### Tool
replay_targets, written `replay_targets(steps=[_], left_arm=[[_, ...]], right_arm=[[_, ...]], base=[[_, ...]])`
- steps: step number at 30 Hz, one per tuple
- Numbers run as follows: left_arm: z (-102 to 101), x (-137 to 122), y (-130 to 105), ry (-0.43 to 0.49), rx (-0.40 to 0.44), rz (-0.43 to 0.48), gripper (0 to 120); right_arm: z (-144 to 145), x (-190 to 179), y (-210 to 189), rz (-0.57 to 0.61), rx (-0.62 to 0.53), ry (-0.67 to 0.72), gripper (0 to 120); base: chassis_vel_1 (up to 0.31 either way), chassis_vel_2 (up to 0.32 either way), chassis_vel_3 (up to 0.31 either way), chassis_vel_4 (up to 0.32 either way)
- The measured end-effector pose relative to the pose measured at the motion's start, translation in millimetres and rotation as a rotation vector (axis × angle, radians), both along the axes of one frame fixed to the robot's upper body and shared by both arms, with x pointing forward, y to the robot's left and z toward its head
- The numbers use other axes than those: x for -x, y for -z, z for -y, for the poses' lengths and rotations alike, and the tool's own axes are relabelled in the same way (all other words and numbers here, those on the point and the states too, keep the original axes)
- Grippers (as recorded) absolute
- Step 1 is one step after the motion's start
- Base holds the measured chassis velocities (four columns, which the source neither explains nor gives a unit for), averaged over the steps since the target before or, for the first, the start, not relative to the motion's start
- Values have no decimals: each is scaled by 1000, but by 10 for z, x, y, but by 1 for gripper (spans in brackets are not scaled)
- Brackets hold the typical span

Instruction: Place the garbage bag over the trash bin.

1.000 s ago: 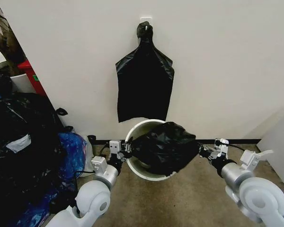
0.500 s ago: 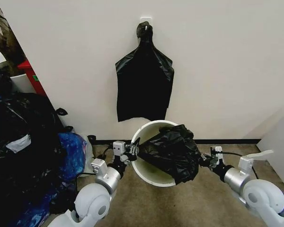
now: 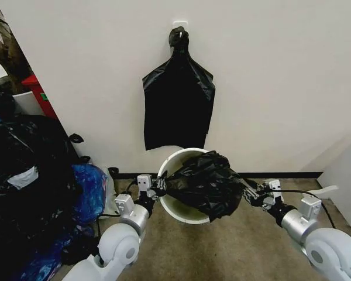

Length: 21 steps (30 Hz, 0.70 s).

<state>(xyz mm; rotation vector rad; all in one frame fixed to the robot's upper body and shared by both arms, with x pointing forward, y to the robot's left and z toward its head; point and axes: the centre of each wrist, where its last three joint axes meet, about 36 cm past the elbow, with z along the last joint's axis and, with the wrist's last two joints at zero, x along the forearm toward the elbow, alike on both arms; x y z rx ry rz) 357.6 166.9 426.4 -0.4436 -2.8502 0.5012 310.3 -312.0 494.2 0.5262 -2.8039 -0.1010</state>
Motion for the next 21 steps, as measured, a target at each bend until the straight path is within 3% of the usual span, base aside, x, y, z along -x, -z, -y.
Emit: replay_targets(steps=[3,6,11,14,21], left_arm=[[-7,-37,2,-9,-9,5,4],[-18,-71,12,-18,-20,10,4],[5,-159,-9,-19,-30,26,4],[12,-194,-22,-20,-32,32,4],[19,-226,-31,-19,-55,45,4]], right_arm=[[-204,123,-237,7,-13,30,62],[-410,275,-527,-81,-95,101,76],[-545,356,-669,-219,-216,201,92],[-557,365,-664,-240,-239,211,98],[-566,364,-654,-158,-205,5,100]], base=[[0,0,0,0],[0,0,0,0],[0,0,0,0],[0,0,0,0],[0,0,0,0]])
